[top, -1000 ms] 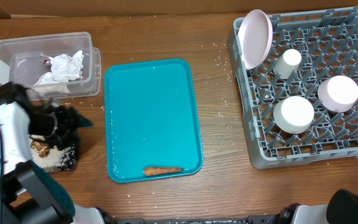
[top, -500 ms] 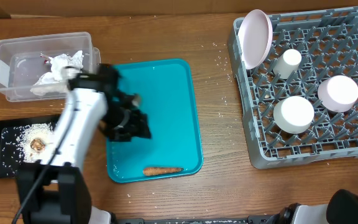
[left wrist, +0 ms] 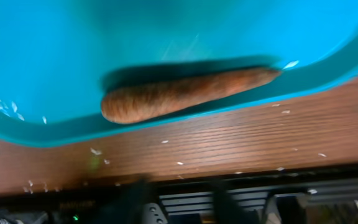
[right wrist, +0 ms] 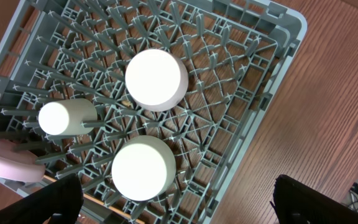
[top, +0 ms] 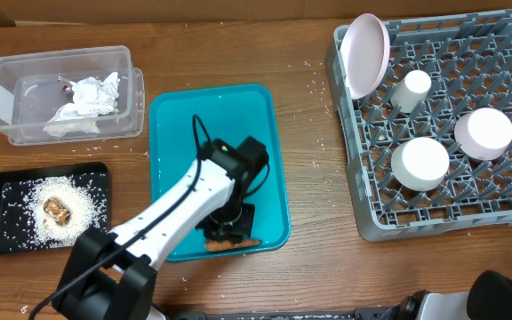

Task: Sort waste into correct bins and load items into the dishwasher
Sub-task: 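Move the left gripper back to the teal tray and grasp the carrot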

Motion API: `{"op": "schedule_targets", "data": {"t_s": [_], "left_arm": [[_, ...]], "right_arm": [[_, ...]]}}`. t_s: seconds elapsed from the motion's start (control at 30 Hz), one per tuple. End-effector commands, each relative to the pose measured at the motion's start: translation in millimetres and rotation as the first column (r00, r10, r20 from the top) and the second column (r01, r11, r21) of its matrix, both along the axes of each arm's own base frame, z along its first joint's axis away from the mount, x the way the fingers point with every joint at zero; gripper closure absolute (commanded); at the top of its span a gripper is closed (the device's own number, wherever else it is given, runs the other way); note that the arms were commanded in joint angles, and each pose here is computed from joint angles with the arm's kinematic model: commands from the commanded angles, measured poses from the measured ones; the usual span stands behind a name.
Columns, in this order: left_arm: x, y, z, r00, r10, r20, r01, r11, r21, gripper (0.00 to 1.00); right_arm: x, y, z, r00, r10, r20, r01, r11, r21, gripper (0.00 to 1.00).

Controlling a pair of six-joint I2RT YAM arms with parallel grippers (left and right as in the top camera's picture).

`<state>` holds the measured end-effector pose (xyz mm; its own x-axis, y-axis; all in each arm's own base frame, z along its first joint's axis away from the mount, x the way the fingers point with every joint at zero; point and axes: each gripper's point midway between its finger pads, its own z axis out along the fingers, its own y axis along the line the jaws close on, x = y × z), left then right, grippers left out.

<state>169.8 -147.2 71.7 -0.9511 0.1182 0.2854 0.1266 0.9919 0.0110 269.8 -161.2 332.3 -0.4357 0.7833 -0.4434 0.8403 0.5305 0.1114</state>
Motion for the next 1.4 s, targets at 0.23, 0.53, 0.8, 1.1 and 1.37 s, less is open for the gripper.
{"op": "schedule_targets", "data": {"t_s": [0.23, 0.53, 0.8, 1.1, 1.37], "left_arm": [[-23.3, -3.1, -34.9, 0.992, 0.124, -0.009, -0.124, 0.992, 0.01, 0.96], [-12.9, -11.7, -56.4, 0.987, 0.151, 0.05, -0.148, 0.988, -0.047, 0.96], [-2.6, -14.5, -62.9, 0.985, 0.147, 0.088, -0.143, 0.988, -0.053, 0.96], [28.4, -7.8, -67.5, 0.961, 0.129, 0.243, -0.13, 0.991, -0.014, 0.96], [59.2, -4.2, -66.0, 0.919, 0.162, 0.36, -0.166, 0.986, -0.021, 0.96]], "right_arm": [[-0.1, -2.6, 5.8, 1.0, -0.013, 0.017, 0.013, 1.0, -0.015, 0.0], [-0.1, -2.6, 5.8, 1.0, -0.013, 0.017, 0.013, 1.0, -0.015, 0.0], [-0.1, -2.6, 5.8, 1.0, -0.013, 0.017, 0.013, 1.0, -0.015, 0.0], [-0.1, -2.6, 5.8, 1.0, -0.013, 0.017, 0.013, 1.0, -0.015, 0.0], [-0.1, -2.6, 5.8, 1.0, -0.013, 0.017, 0.013, 1.0, -0.015, 0.0]]}}
